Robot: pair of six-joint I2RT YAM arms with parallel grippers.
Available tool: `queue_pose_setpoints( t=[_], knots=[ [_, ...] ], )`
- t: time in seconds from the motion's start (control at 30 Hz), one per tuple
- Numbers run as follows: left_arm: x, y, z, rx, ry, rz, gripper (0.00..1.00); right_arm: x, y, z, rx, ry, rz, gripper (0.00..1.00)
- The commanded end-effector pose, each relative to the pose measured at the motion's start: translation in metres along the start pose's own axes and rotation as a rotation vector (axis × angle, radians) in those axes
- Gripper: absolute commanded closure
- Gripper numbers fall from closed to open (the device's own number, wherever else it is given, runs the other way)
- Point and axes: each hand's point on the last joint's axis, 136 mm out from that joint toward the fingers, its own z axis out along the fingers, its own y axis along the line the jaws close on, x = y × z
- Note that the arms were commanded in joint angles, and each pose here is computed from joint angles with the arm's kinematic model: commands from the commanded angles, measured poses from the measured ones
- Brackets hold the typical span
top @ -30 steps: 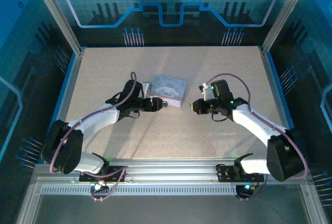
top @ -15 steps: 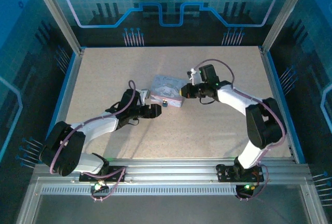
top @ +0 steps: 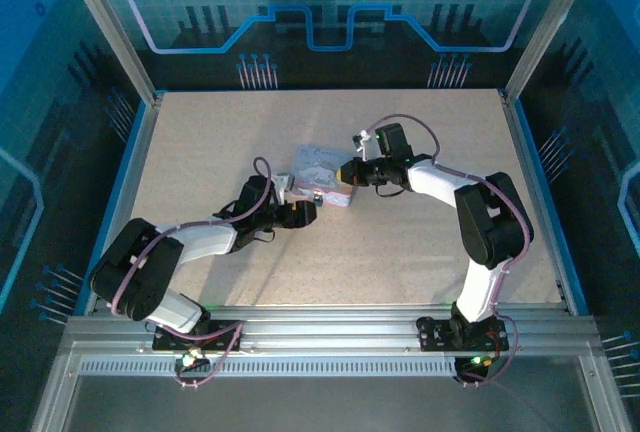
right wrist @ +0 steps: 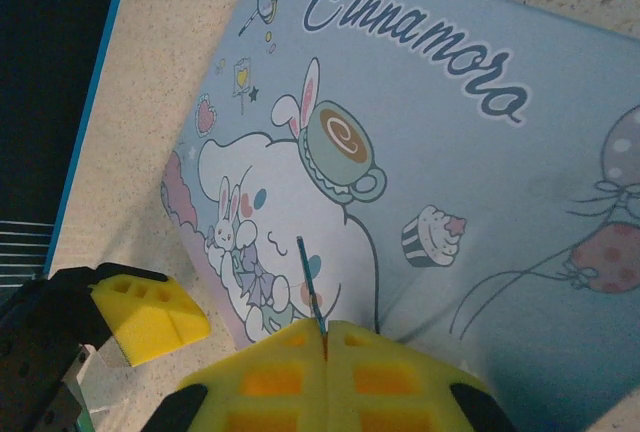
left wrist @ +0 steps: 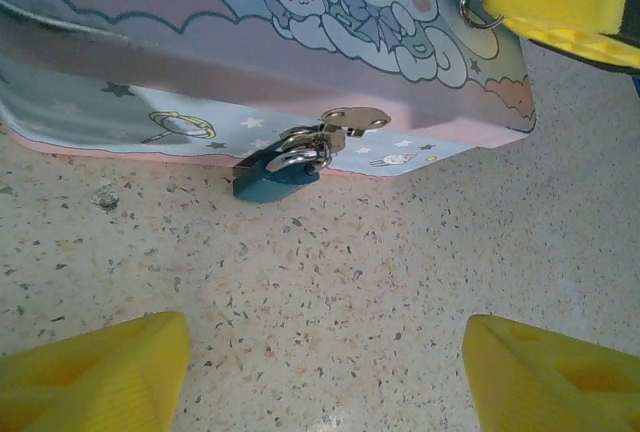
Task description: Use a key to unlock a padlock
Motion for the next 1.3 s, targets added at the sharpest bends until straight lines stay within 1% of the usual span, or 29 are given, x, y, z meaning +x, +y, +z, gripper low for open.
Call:
queue_pose_setpoints(
  t=[0.0,0.07,0.2,0.33,0.57,0.63,0.97,1.27],
  knots=[
    [-0.006,-0.008,0.007,0.017,-0.026,0.059,0.27,0.029,-0.018,0.012,0.024,0.075,0.058,1.0],
    [-0.007,-0.01,0.01,0.013,-0.03,0.082,0.27,0.039,-0.022,0.014,0.026,0.091,0.074,1.0],
    [-0.01,-0.012,0.015,0.016,-0.065,0.11,0.28,0.053,-0.025,0.017,-0.014,0.076,0.109,1.0],
    [-0.011,-0.011,0.019,0.015,-0.082,0.117,0.29,0.063,-0.028,0.021,-0.045,0.079,0.133,1.0],
    [-0.012,-0.004,0.026,-0.007,-0.093,0.114,0.31,0.074,-0.027,0.02,-0.057,0.084,0.154,1.0],
    [-0.012,-0.001,0.028,-0.017,-0.094,0.115,0.32,0.085,-0.027,0.021,-0.062,0.1,0.167,1.0],
    [-0.015,0.004,0.04,-0.039,-0.085,0.119,0.35,0.085,-0.021,0.022,-0.059,0.099,0.156,1.0],
    [-0.016,0.004,0.054,-0.028,-0.083,0.116,0.38,0.085,-0.023,0.023,-0.05,0.099,0.156,1.0]
  ],
)
